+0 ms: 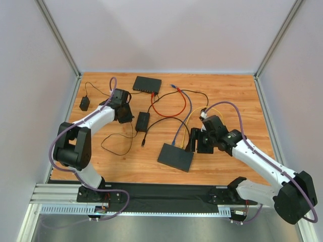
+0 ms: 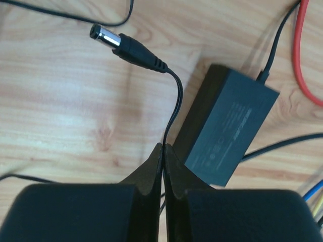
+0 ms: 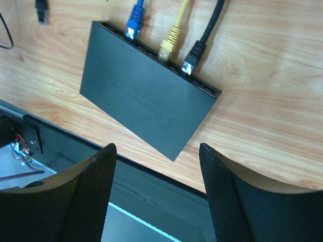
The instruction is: Pull the plug from the switch port
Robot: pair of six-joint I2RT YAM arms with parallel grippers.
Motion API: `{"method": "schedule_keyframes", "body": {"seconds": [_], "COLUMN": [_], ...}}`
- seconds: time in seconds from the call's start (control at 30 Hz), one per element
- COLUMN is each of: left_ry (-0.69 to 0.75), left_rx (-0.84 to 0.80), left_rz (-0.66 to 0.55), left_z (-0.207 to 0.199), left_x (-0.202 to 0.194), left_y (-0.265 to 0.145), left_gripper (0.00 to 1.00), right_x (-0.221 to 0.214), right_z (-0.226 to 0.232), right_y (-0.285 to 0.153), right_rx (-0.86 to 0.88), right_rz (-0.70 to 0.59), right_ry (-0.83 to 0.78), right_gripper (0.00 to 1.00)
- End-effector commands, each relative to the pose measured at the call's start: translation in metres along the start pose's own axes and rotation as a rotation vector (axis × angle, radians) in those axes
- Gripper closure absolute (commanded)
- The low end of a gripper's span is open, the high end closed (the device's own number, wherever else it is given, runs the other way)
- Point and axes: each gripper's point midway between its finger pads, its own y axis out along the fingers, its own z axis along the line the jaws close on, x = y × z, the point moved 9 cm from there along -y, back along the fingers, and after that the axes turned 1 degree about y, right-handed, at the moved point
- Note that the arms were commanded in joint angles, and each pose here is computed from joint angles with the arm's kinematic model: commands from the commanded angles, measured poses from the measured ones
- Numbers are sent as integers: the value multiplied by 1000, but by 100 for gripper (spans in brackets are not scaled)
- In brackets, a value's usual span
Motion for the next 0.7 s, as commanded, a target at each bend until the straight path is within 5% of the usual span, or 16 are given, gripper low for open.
{"method": "schedule_keyframes", "body": {"seconds": [0.0,0.1,0.13,0.2,0.4,0.57,0.67], "left_ry": [-23,-19,-18,-10,-4,-12,-21], "left_rx": [32,49,76,91,94,-2,-259], "left_rz": [-35,-38,-42,-47,-141,-141,-194], "left_z": [-3,-4,-2,0,16,27,25], "left_x": [21,27,28,30,19,-9,-34], "left_y": [4,6,5,-7,-66,-116,-150], "left_gripper": [94,73,53,39,9,11,16], "right_x": [1,-2,-3,-8,-15,-14,-14], "right_z": [-2,-6,-7,-12,-19,-20,-19], "right_y": [-2,-4,-7,-8,-15,-13,-8], "right_rx": [-23,-53,-57,-76,-87,-85,-51], "right_rz": [25,19,10,16,-52,-96,-119], "right_ry": [-33,-28,-32,-28,-6,34,53], "right_gripper": [32,32,31,31,32,32,33]}}
